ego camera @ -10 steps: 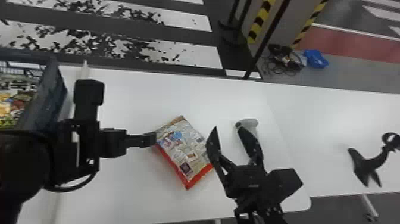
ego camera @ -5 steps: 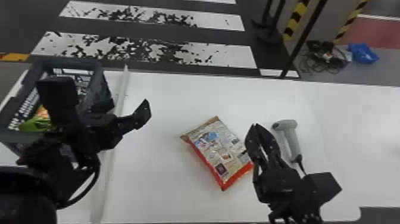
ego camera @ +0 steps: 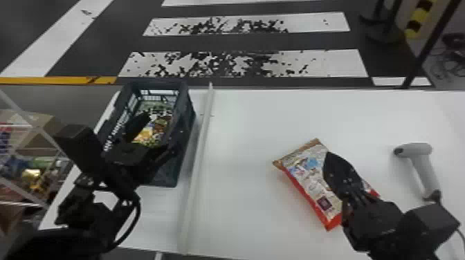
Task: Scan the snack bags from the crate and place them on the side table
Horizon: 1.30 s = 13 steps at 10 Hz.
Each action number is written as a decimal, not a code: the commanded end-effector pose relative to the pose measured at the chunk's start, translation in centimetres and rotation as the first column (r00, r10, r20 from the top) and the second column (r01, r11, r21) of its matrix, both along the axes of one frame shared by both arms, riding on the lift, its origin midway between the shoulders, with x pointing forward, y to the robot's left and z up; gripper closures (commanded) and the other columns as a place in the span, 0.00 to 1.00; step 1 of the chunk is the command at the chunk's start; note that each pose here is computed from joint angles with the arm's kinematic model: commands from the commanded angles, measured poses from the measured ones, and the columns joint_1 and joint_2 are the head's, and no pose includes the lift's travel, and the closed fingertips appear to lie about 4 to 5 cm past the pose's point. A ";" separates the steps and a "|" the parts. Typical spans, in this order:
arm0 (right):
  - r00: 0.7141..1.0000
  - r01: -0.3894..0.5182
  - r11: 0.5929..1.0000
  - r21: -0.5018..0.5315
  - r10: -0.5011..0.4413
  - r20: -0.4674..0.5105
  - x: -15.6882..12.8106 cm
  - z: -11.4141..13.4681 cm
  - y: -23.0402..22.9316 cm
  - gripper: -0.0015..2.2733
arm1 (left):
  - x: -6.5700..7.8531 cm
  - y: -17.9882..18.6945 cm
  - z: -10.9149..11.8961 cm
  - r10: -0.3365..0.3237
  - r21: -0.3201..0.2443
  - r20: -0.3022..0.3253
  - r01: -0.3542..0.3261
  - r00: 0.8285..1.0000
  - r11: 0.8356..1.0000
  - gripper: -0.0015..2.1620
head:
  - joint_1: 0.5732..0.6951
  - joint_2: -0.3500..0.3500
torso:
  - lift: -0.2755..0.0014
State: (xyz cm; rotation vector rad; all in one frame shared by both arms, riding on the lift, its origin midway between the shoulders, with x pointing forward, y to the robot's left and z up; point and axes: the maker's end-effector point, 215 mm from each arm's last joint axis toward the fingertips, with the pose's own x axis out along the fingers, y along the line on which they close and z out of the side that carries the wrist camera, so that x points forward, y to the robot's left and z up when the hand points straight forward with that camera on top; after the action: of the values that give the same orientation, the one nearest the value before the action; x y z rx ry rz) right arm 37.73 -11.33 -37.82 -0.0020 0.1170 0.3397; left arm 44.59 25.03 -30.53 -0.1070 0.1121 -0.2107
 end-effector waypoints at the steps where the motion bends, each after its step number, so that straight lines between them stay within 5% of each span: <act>1: 0.994 -0.073 0.997 -0.030 0.070 -0.080 0.1 -2.2 2.0 0.93 | -1.2 1.3 1.2 -0.009 0.029 0.100 0.007 0.995 1.000 0.04 | 1.00 0.75 | 0.66; 3: 0.957 -0.202 0.978 -0.058 0.185 -0.225 -0.5 -6.1 5.2 0.94 | -2.2 2.2 0.2 0.003 0.037 0.114 -0.008 0.994 0.999 0.04 | 1.00 0.85 | 0.66; 6: 0.926 -0.290 0.951 -0.105 0.250 -0.284 0.6 -8.4 8.2 0.94 | -3.1 2.6 -0.7 0.007 0.037 0.095 -0.011 0.995 0.999 0.04 | 1.00 0.95 | 0.66; 13: 0.921 -0.278 0.938 -0.209 0.198 -0.334 4.4 -12.0 6.9 0.94 | -3.0 2.0 -0.9 -0.017 0.004 0.087 0.017 0.996 1.000 0.05 | 1.00 0.94 | 0.66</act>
State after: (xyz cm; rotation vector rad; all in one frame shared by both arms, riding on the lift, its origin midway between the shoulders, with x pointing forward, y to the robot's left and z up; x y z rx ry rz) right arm 42.01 -4.21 -49.82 -0.2123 0.4739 0.5728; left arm 41.57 27.07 -31.37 -0.0902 0.0246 -0.2308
